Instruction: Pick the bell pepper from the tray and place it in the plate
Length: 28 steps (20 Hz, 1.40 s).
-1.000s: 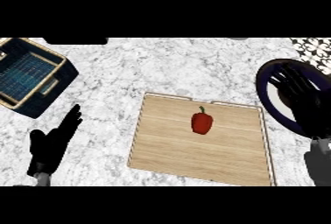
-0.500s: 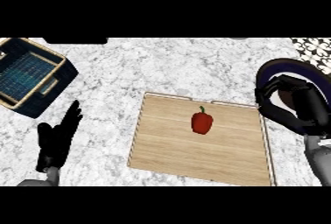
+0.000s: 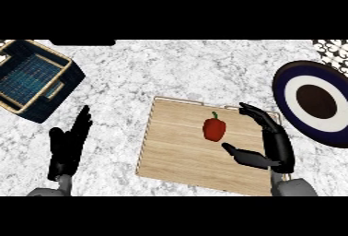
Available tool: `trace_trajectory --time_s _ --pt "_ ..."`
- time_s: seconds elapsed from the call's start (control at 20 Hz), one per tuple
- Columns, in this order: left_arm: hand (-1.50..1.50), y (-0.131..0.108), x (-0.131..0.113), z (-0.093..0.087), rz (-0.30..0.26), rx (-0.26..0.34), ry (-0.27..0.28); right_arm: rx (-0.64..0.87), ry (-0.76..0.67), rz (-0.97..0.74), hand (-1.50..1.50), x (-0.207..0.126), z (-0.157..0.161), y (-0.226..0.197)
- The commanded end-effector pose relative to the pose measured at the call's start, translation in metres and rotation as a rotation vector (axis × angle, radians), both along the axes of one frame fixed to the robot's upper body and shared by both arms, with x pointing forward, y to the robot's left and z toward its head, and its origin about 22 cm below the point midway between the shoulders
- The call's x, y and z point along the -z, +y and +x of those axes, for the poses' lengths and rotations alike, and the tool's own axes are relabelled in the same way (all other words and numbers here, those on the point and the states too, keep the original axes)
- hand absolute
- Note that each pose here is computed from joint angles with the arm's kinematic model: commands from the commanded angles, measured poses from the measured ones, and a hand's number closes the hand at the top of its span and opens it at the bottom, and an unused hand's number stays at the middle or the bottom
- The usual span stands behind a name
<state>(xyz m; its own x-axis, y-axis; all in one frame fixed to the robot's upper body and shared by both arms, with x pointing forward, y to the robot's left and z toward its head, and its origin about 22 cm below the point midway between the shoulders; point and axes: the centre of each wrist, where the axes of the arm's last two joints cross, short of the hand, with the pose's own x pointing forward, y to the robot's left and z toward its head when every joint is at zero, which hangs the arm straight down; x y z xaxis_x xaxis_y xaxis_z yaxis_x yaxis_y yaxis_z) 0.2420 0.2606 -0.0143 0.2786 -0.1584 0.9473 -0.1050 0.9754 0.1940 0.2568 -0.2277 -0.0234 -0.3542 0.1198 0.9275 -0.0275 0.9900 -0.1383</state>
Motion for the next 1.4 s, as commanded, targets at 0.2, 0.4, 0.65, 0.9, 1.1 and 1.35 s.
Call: trace_trajectory --time_s 0.2,0.4,0.65,0.9,1.1,1.35 --pt "0.0 -0.01 -0.004 0.009 0.003 -0.017 -0.004 -0.004 0.03 -0.483 -1.5 -0.017 0.007 -0.022" --pt "0.0 -0.019 0.002 -0.002 -0.008 -0.012 -0.002 -0.021 0.118 -0.651 -1.5 -0.048 0.028 -0.031" --pt "0.0 -0.009 -0.007 0.011 0.007 -0.018 -0.008 -0.142 0.281 -0.813 -1.5 -0.078 0.048 -0.003" --pt "0.0 0.001 0.008 0.003 0.003 -0.011 0.02 -0.239 0.419 -0.864 -1.5 -0.073 0.056 0.014" --pt "0.0 -0.011 0.005 0.007 -0.001 0.001 -0.002 -0.263 0.456 -0.88 -1.5 -0.079 0.051 0.018" --pt "0.0 0.006 0.001 -0.002 0.0 -0.01 0.021 -0.268 0.476 -0.863 -1.5 -0.046 0.055 0.022"
